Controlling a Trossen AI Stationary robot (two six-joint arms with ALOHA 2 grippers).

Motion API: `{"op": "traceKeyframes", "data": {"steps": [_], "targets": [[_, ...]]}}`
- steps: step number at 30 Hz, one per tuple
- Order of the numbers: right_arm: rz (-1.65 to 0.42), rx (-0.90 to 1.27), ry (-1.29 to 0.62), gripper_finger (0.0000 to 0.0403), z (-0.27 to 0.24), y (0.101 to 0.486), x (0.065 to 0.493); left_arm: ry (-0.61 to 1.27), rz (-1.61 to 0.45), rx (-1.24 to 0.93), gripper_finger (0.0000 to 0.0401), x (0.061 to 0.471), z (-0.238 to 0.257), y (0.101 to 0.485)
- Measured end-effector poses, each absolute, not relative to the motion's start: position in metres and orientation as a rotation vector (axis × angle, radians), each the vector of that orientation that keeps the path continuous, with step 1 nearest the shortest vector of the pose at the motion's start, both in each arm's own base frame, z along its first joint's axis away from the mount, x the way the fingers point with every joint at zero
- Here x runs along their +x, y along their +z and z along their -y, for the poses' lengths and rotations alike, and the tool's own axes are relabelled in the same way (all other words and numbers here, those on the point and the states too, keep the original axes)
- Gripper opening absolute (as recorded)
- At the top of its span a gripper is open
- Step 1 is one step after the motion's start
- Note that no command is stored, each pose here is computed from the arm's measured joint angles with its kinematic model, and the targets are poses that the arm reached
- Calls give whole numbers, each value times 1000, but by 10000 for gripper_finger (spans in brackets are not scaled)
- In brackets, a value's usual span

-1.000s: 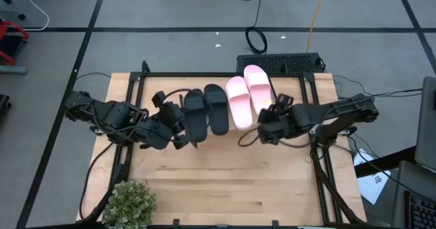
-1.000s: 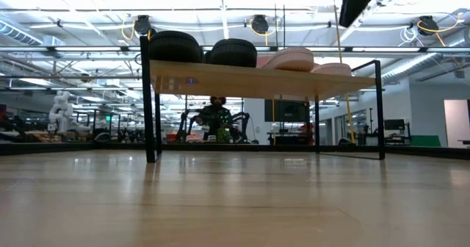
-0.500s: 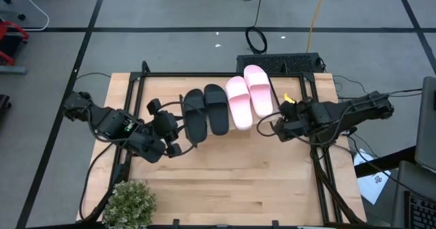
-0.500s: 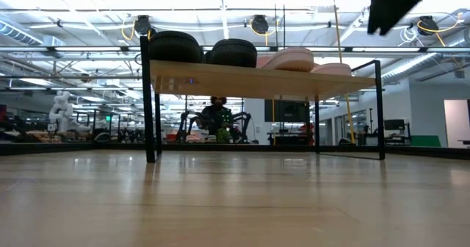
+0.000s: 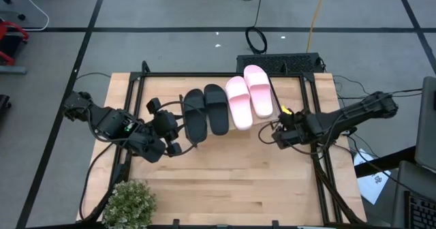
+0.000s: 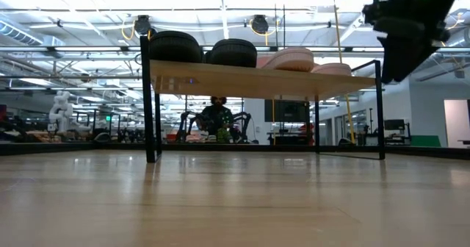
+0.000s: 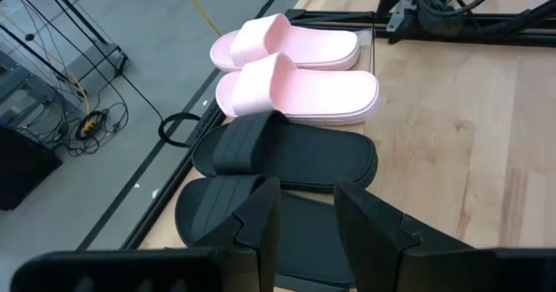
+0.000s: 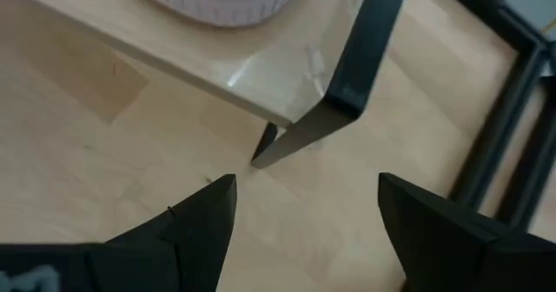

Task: Pick and place slides into the shelf
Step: Adjust the shelf

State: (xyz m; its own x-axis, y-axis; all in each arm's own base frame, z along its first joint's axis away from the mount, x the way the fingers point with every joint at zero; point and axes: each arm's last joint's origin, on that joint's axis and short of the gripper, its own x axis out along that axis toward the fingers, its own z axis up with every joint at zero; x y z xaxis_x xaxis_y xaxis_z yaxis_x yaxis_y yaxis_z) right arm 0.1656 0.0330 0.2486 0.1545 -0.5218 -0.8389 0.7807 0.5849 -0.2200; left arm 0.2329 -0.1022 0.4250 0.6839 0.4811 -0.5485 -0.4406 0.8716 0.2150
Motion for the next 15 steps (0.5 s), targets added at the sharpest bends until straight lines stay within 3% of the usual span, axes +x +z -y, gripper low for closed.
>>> {"op": "traceKeyframes", "data": {"steps": [15], "targets": [[-899,301,-892,267,-31,213,165,513,-636,83,113,233,102,425]]}}
